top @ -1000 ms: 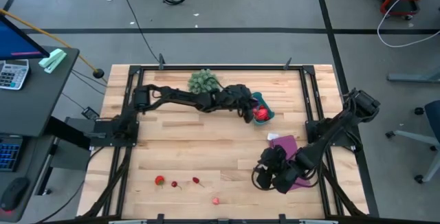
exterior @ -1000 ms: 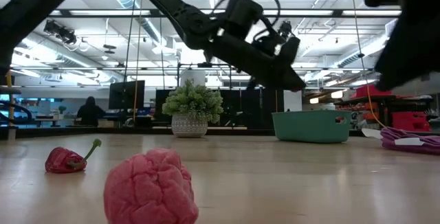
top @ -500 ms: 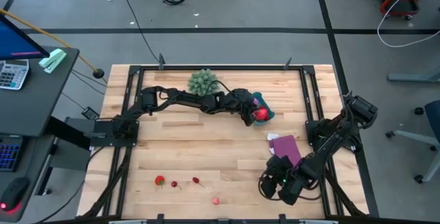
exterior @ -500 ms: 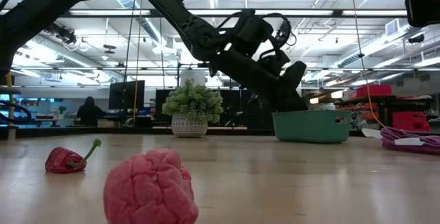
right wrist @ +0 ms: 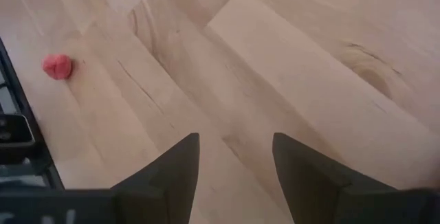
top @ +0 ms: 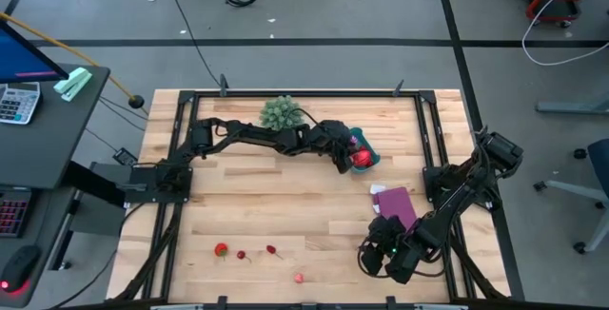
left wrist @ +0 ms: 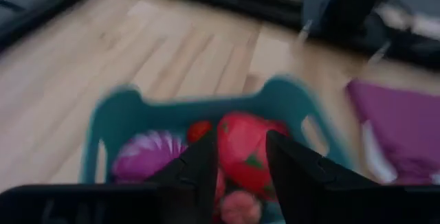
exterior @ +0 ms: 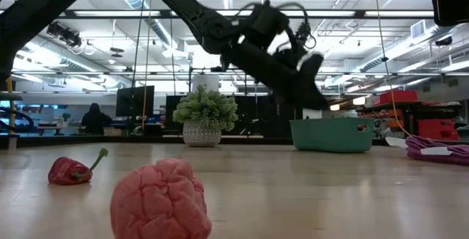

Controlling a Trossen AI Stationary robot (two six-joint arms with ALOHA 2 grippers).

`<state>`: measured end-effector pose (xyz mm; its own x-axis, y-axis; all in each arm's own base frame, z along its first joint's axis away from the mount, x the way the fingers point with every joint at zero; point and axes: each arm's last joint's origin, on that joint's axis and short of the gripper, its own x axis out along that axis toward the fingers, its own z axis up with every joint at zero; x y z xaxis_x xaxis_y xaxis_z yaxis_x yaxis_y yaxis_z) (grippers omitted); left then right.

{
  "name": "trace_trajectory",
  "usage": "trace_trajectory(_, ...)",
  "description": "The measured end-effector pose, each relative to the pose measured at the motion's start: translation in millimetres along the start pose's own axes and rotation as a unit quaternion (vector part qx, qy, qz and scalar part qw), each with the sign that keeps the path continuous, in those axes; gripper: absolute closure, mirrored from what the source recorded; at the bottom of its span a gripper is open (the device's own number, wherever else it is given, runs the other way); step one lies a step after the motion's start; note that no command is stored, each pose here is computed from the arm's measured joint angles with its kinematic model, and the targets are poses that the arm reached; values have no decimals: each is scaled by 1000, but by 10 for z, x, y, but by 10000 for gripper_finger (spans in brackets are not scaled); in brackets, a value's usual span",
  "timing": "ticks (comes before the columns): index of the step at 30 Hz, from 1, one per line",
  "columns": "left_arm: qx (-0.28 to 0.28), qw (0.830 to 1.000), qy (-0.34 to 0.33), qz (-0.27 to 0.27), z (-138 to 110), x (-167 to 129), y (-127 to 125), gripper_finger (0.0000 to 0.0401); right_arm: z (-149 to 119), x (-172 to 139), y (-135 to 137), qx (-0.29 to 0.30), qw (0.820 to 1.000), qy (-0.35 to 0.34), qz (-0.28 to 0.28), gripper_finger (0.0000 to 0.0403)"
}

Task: Pick and placing Produce into tupperware
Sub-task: Put the red strawberry into the blue bin

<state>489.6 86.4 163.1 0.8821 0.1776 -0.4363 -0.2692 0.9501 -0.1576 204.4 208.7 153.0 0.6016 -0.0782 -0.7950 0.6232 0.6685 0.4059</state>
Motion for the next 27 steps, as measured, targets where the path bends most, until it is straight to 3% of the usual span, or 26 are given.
trace_trajectory(6,32,997,46,-46,491,-607,-109,261,54,29,-3,-67,998,-5,-5,209)
trace_trajectory(12,77,988,117,-63,758,-1352,-339,277,180,95,17,-102,995,-15,-4,209)
trace_trajectory(20,118,957,249,-90,640,-2232,-861,288,368,168,161,-134,988,-57,50,209)
trace_trajectory(27,168,949,268,-6,370,-2689,-1249,282,426,161,383,-197,964,-109,139,209)
